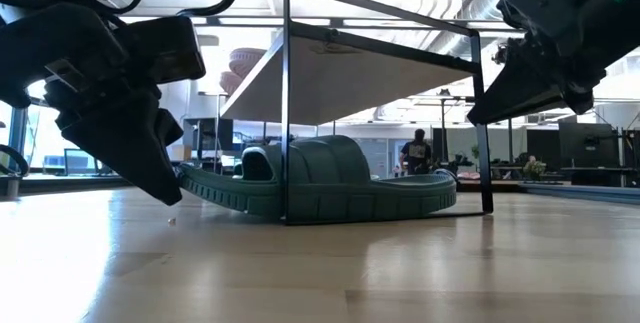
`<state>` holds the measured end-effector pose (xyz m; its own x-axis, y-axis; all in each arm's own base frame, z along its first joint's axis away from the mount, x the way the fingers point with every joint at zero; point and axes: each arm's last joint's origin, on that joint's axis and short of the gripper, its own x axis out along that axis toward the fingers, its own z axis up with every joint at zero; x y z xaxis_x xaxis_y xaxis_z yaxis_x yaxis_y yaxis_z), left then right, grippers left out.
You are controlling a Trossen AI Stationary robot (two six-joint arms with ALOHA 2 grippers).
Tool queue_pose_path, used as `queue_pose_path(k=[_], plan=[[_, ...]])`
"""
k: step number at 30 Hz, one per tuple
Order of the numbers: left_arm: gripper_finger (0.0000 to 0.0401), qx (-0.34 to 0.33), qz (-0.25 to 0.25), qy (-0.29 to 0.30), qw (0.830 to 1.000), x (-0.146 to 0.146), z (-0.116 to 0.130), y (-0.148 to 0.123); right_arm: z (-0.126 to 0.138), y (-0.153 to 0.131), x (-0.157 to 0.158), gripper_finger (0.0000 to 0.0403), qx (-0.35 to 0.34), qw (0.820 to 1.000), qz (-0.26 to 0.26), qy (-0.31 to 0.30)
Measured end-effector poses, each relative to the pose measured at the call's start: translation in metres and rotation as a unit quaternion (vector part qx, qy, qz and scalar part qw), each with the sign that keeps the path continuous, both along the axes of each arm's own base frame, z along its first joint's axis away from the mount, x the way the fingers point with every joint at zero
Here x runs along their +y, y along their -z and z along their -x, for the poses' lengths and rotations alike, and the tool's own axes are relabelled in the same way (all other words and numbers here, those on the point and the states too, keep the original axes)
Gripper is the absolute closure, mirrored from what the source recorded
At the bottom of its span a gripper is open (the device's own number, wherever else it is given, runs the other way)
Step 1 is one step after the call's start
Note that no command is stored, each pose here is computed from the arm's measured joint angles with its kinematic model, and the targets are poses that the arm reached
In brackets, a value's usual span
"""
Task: Pick and place slides into the shelf
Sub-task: Put the green slide under the shelf
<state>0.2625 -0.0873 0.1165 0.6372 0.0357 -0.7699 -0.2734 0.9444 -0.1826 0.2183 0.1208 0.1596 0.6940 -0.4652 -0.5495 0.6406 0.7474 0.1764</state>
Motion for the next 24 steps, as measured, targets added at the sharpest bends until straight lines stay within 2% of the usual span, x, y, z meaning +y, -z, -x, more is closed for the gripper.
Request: queue_pose_path(k=[8, 12, 18, 24], plan=[[0.0401, -0.016, 0.001, -0.003, 1.0, 0.0, -0.002, -0.002, 0.0, 0.0, 0.0, 0.0401, 0.0, 1.0, 0.002, 0.002], [0.0401, -0.009, 0.014, 0.029, 0.999, -0.002, -0.003, -0.001, 0.0, 0.0, 0.0, 0.0402, -0.001, 1.0, 0.001, 0.003], [0.0401, -0.019, 0.027, 0.013, 0.999, 0.003, -0.01, 0.006, 0.0, 0.0, -0.001, 0.0402, -0.001, 1.0, 0.001, 0.002], [0.0401, -0.007, 0.014, -0.003, 1.0, 0.009, -0.022, 0.012, 0.0, 0.0, -0.001, 0.0402, 0.002, 1.0, 0.005, 0.004]])
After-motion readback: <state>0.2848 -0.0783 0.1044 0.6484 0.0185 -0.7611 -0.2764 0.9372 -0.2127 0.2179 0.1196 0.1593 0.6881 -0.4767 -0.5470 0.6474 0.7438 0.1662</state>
